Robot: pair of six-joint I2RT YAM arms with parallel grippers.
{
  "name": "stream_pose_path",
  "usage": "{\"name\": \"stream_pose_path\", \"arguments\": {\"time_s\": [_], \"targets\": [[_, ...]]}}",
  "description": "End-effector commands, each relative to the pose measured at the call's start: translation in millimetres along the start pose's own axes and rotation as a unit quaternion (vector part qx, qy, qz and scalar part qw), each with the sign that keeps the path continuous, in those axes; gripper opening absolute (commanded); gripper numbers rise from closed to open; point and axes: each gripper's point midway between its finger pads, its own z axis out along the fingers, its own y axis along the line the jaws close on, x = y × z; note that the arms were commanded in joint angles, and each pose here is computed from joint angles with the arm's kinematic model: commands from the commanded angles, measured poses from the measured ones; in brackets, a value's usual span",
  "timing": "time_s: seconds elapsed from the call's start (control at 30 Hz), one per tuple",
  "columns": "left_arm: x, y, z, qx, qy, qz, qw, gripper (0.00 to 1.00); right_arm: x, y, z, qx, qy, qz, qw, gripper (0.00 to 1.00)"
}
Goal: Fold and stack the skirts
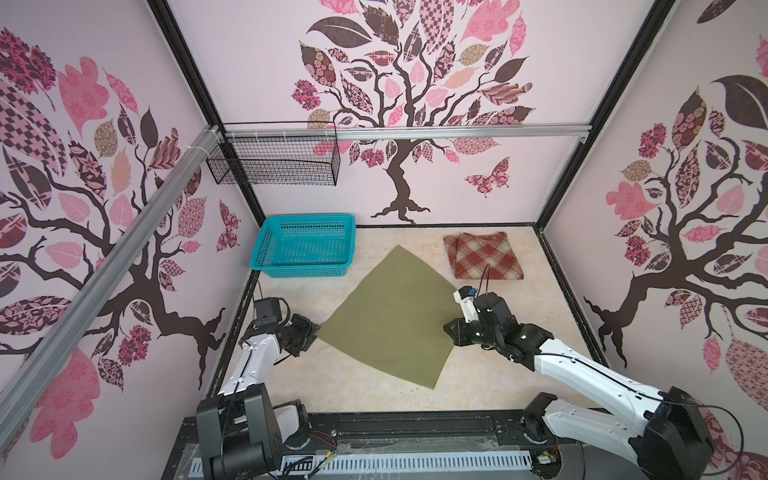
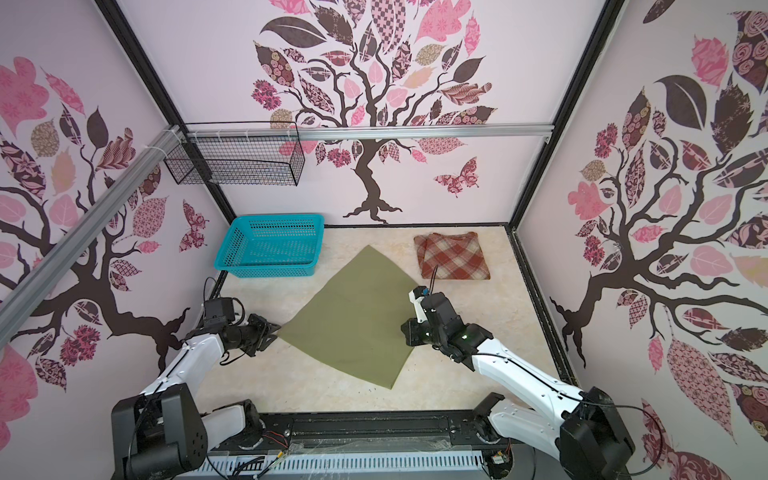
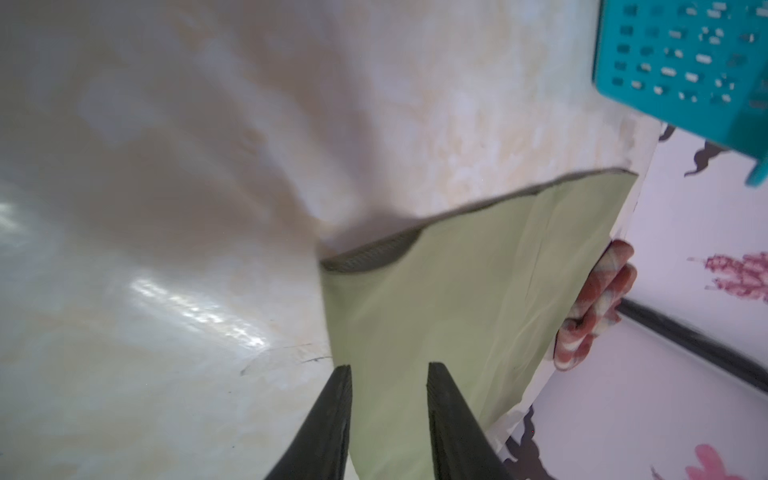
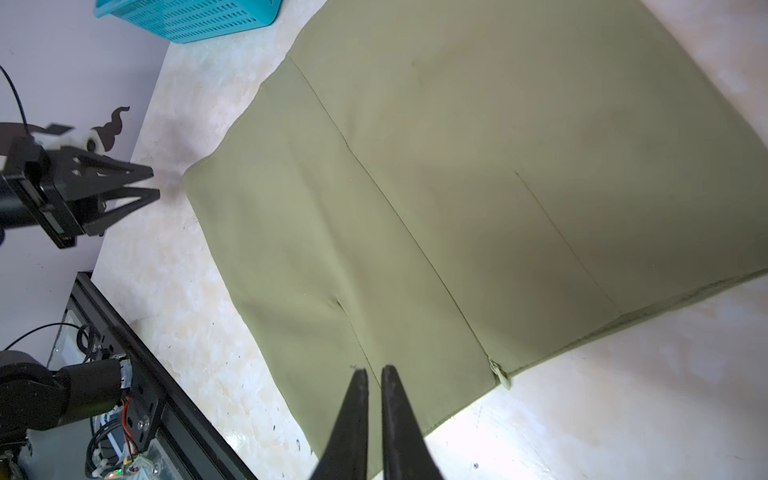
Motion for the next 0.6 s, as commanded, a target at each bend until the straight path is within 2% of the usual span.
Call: {"name": "stream_pose_path", "arguments": {"time_s": [0.0,0.23,0.57], "targets": [[-2,1,-3,0.012,-0.014,-0.012,1.0,0.32,-11,11,9,-0.017,-0.003,-0.002,1.0,0.12],[-1,12,13,-0.003,0.006,-0.014,1.0,0.28,-15,26,34,-0.049,0.029,0.004,0.998,0.1],[-8,9,28,0.002,0.022,-0.004,1.0,0.28,-18,24,41,-0.042,0.029,0.011,0.999,0.1]]}}
